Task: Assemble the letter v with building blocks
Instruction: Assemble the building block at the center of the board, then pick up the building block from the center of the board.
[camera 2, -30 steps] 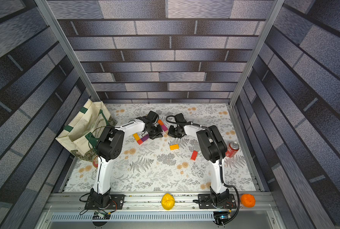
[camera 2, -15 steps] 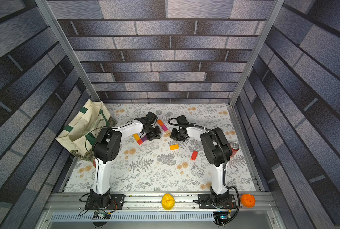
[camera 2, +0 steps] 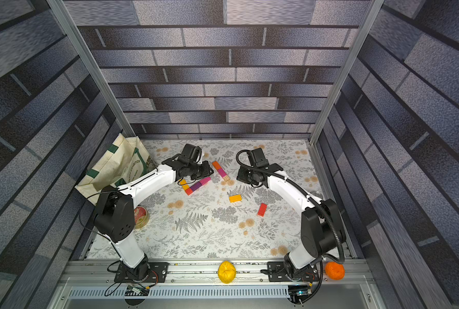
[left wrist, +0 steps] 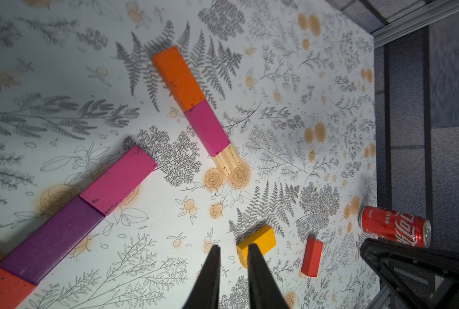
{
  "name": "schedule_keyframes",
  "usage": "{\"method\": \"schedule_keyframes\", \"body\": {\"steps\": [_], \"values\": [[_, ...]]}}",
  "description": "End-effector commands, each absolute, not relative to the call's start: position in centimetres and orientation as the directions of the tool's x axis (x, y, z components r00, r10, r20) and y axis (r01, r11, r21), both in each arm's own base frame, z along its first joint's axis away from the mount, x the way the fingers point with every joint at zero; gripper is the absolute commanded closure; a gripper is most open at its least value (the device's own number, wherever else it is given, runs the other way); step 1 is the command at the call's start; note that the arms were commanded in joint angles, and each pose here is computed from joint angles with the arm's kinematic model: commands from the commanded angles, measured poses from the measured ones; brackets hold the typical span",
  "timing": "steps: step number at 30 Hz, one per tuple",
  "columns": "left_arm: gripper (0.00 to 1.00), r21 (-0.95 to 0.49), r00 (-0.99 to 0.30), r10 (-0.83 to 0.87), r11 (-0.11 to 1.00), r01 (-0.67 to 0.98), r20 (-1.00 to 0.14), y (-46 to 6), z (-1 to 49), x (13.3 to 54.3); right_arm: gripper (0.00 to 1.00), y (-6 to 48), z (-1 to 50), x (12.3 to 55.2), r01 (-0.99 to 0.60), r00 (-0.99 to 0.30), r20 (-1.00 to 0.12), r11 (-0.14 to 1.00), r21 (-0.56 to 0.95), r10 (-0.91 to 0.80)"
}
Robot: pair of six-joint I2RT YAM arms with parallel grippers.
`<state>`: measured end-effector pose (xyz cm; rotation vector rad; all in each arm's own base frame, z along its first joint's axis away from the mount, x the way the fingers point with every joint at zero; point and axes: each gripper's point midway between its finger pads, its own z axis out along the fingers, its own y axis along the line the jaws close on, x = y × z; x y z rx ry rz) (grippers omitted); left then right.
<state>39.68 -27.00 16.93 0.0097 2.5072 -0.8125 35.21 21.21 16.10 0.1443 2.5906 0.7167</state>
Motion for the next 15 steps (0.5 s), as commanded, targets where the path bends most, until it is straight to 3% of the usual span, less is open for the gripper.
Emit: {"method": "schedule_keyframes", "body": {"steps": [1, 7, 15], "values": [[0.68, -0.431, -0.814, 0.049, 0.829, 0.357, -0.579, -27.5, 18.3, 37.8, 0.93, 18.5, 16.2, 32.9, 0.027, -0.893, -0.393, 0.897, 0.442, 0.220], [0.56, -0.299, -0.751, 0.300, 0.782, 0.547, -0.589, -29.5, 17.9, 34.7, 0.83, 16.0, 17.4, 29.9, 0.060, -0.861, -0.435, 0.902, 0.428, 0.264], [0.44, -0.250, -0.712, 0.547, 0.687, 0.683, -0.441, -32.8, 13.3, 31.3, 0.65, 13.8, 16.6, 26.7, 0.120, -0.838, -0.435, 0.888, 0.443, 0.330]]}}
